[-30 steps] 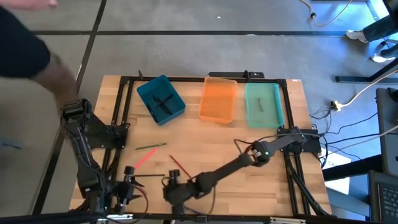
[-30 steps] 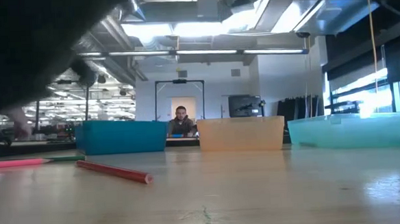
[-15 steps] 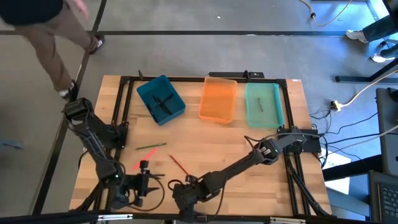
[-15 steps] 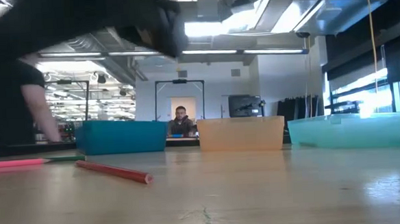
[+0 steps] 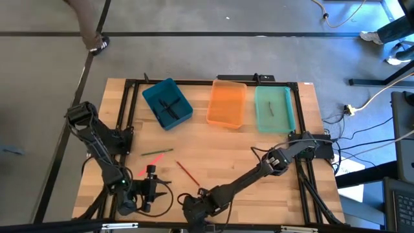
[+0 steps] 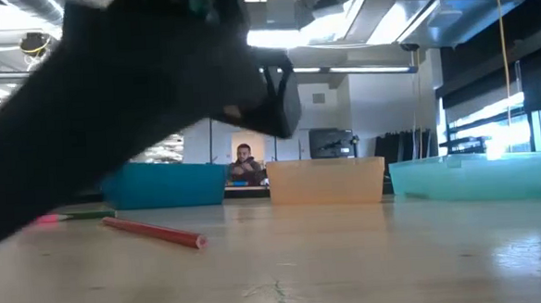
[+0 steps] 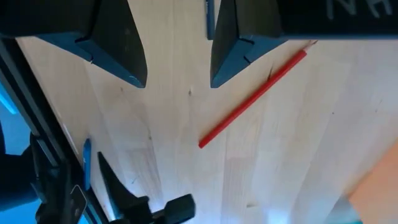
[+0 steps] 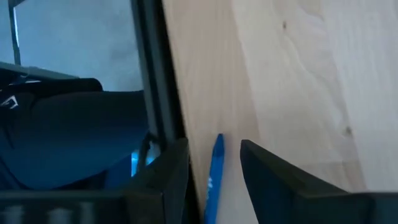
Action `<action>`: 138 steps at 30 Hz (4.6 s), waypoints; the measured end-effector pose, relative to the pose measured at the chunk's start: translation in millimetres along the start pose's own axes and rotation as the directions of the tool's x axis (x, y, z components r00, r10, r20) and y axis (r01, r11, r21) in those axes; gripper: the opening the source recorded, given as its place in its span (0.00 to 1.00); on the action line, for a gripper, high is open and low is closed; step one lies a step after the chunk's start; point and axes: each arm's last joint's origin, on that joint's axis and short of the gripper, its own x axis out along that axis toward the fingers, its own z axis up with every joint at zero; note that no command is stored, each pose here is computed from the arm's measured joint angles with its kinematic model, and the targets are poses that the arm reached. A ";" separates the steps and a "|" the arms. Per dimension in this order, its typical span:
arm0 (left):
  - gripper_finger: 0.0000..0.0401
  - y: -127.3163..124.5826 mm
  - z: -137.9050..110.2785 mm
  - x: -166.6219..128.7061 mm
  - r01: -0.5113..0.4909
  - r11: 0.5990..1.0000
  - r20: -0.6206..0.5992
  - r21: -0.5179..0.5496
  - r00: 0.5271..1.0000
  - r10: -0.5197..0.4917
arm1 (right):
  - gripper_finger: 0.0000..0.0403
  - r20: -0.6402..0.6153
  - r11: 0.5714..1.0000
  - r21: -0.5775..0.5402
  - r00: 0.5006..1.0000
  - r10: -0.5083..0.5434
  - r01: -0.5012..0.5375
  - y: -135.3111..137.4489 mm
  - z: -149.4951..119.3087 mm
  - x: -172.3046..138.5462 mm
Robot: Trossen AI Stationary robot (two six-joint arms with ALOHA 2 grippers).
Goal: Sort crayons/erasers/pens/pencils in bins
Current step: Put the blue crayon into the light blue bin
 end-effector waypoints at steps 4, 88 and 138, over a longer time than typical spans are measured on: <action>0.42 -0.1 0.2 0.0 -0.001 1.000 0.004 -0.001 1.000 0.001 | 0.37 0.008 0.999 -0.036 1.000 -0.021 0.022 3.0 -6.1 2.6; 0.42 -6.6 -5.9 -10.6 0.012 1.000 0.030 -0.011 0.999 -0.011 | 0.27 -0.273 0.127 -0.961 0.921 -0.277 -0.247 -18.1 -35.6 -6.2; 0.42 8.7 3.9 -4.5 -0.213 0.976 0.180 -0.041 0.960 0.217 | 0.03 -0.091 0.631 -0.721 0.864 -0.496 0.287 -97.1 62.3 -109.0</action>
